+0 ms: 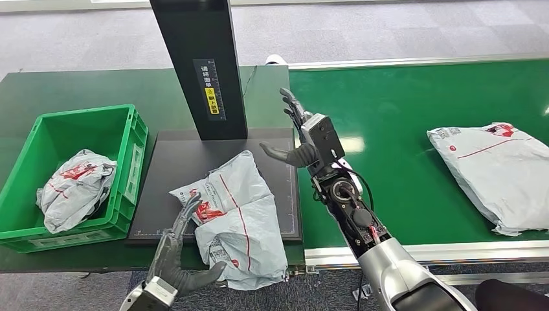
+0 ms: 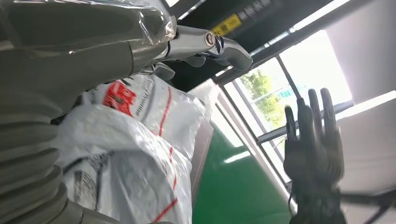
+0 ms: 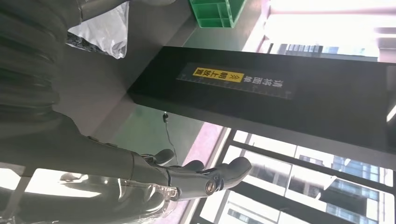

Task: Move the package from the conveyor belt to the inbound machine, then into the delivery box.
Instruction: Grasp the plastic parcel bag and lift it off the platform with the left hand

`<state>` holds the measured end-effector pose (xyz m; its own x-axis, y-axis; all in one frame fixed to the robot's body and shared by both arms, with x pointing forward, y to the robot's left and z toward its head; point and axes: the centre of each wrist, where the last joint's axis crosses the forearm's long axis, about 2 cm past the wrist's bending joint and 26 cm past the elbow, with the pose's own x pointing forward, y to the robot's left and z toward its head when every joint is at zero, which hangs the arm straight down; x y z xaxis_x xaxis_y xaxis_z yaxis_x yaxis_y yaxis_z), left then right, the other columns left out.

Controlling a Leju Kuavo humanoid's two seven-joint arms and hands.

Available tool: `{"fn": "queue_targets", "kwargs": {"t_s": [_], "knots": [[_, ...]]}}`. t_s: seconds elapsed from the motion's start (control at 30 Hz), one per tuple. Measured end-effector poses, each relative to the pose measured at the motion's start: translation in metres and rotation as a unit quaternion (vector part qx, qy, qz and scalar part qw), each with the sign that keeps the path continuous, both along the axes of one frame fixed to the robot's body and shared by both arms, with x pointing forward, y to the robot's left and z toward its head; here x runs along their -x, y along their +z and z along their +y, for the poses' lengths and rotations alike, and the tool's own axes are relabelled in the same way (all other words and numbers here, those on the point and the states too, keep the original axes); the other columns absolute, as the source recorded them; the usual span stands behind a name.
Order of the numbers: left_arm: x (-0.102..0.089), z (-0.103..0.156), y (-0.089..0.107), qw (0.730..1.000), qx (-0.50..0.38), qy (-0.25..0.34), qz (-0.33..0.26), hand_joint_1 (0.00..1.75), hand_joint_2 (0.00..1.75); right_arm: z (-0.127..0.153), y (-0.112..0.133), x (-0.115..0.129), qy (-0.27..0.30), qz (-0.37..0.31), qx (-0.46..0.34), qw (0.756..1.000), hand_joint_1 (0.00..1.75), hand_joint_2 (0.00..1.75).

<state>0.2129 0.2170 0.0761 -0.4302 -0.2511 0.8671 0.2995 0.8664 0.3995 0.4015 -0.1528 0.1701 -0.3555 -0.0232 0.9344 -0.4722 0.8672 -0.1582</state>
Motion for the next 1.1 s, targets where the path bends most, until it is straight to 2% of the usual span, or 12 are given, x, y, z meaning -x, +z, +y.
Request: {"fn": "queue_targets", "kwargs": {"t_s": [0.2,0.43,0.63,0.83,1.1], "knots": [[0.006,-0.020,0.004,0.992,-0.121,-0.018,-0.043,0.00,1.75,-0.001,0.004,0.002,0.000,-0.010,-0.008,1.000,0.00,1.75],[0.002,-0.029,0.002,0.981,-0.185,-0.049,-0.041,0.00,1.75,-0.004,0.005,0.004,0.000,-0.014,-0.004,1.000,0.00,1.75],[-0.001,-0.028,-0.005,0.964,-0.261,-0.025,-0.032,0.00,1.75,-0.007,0.004,0.005,-0.002,-0.015,0.001,1.000,0.00,1.75],[-0.003,-0.024,-0.018,0.925,-0.379,0.028,0.002,0.00,1.75,-0.010,0.001,0.006,-0.003,-0.014,0.013,1.000,0.00,1.75],[-0.002,-0.023,-0.033,0.900,-0.433,0.033,0.043,0.00,1.75,-0.010,-0.006,0.010,-0.004,-0.009,0.023,1.000,0.00,1.75]]}}
